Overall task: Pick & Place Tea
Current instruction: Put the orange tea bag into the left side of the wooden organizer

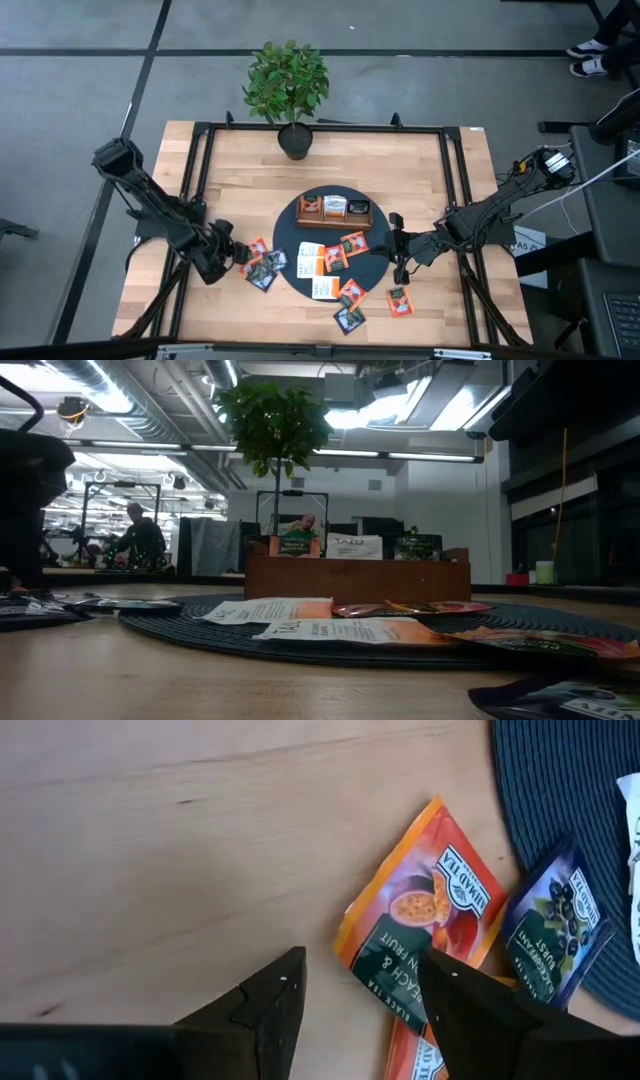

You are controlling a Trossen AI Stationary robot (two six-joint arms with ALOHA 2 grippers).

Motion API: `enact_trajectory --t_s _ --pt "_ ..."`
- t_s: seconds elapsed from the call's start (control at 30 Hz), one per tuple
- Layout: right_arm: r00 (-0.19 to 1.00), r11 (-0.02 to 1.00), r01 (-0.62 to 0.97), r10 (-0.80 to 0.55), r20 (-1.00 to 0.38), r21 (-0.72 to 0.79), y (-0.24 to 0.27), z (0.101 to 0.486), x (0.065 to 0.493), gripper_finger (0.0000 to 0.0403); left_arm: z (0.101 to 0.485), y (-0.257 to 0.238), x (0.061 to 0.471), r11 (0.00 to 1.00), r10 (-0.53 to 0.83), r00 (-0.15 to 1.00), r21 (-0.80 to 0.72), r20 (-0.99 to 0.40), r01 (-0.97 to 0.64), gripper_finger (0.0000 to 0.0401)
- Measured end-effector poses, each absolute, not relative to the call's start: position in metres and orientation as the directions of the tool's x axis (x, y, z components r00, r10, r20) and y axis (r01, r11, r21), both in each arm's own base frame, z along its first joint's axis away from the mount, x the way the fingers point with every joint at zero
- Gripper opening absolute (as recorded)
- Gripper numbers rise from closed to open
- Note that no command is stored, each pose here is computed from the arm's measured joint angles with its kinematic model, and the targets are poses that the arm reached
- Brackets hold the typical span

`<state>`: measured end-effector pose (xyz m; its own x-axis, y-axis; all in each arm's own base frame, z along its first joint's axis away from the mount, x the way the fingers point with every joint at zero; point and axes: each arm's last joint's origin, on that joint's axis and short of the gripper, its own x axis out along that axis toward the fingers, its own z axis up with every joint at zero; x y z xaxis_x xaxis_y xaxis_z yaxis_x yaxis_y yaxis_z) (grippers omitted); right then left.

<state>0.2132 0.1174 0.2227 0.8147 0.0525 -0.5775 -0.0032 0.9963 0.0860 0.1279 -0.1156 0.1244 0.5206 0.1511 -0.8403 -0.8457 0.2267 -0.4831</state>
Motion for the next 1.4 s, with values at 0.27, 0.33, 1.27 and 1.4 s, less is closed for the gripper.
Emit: enact_trajectory --t_s 0.27,0.33,1.27,1.4 --pt "0.814 0.995 0.005 0.052 -0.579 0.097 0.1173 0.2226 0.2131 0.0026 0.1234 -0.117 0.1311 0.222 0.154 0.547 -0.51 -0.823 -0.831 0.019" --pt "0.814 0.995 0.005 0.052 -0.579 0.097 0.1173 0.2226 0.2131 0.0026 0.1235 -0.1171 0.1318 0.225 0.152 0.549 -0.513 -0.822 -0.829 0.019" --pt "0.814 0.995 0.006 0.053 -0.578 0.1 0.1174 0.2226 0.2132 0.0026 0.123 -0.1095 0.132 0.289 0.248 0.553 -0.484 -0.795 -0.826 0.0041" --pt "0.814 0.995 0.006 0.054 -0.578 0.101 0.1174 0.2226 0.2131 0.0026 0.1232 -0.1094 0.1323 0.327 0.254 0.56 -0.474 -0.789 -0.817 0.0007"
